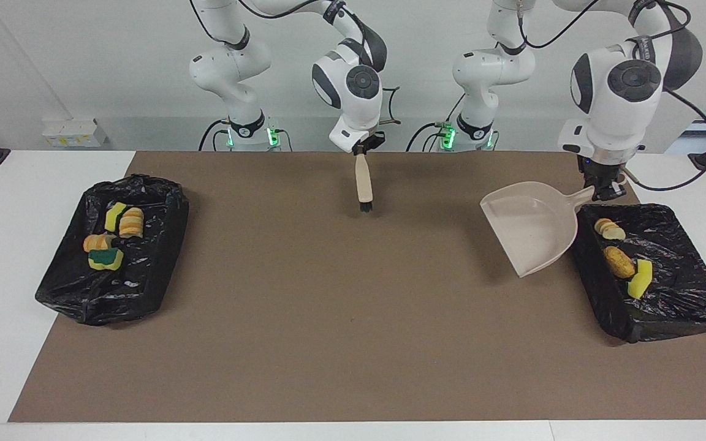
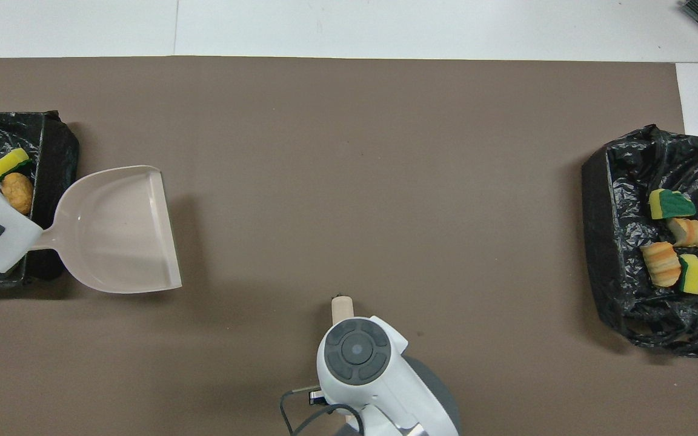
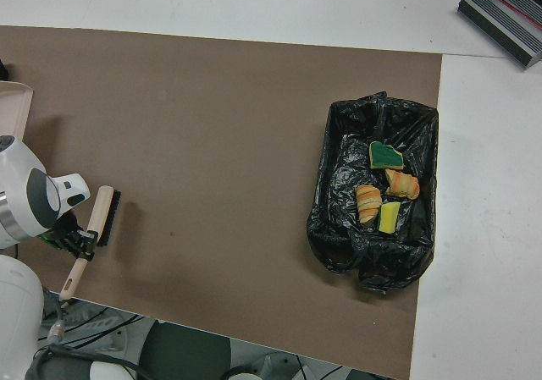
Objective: Sweep and dump trash in bin
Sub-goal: 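Return the dustpan to the table center with the left gripper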
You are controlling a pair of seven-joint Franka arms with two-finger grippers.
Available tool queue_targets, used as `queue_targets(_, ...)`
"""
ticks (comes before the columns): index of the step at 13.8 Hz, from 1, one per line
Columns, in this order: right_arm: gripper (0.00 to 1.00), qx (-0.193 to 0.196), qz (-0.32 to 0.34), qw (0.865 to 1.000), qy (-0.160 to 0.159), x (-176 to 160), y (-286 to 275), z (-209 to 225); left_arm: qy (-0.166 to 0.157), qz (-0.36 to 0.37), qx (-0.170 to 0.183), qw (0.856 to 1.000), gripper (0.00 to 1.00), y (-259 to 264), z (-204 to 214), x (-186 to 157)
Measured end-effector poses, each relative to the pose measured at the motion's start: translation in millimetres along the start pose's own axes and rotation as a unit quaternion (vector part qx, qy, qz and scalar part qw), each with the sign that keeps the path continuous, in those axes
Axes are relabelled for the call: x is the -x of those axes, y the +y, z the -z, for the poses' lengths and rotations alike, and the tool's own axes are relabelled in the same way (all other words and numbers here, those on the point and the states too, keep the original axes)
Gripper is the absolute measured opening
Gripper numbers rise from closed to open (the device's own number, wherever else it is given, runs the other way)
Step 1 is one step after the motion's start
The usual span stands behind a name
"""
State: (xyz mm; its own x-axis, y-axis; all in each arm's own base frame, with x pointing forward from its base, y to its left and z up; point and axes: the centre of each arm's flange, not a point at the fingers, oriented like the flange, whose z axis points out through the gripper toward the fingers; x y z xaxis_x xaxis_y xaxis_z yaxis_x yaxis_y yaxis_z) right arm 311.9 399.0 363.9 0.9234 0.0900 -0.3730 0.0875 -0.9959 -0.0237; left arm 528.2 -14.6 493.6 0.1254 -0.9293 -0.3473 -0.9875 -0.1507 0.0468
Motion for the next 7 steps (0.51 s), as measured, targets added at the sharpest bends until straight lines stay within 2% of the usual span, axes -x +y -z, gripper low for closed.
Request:
queue_targets(3, 0.26, 0.005, -0.002, 1.0, 0.001, 6, -13, -17, 0.017, -0.012, -0.03, 0.999, 0.32, 9, -9, -54)
queue_targets(5, 0.26, 0.005, -0.018, 1.0, 0.0, 3, -10, -17, 0.03, 0.039, -0.04, 0.998, 0.32, 16, -20, -97)
queue_targets(7, 0.26, 0.01, -0.035, 0.999, -0.005, 4, -6, -25, 0.046, 0.127, -0.035, 0.99, 0.32, 29, -30, -158)
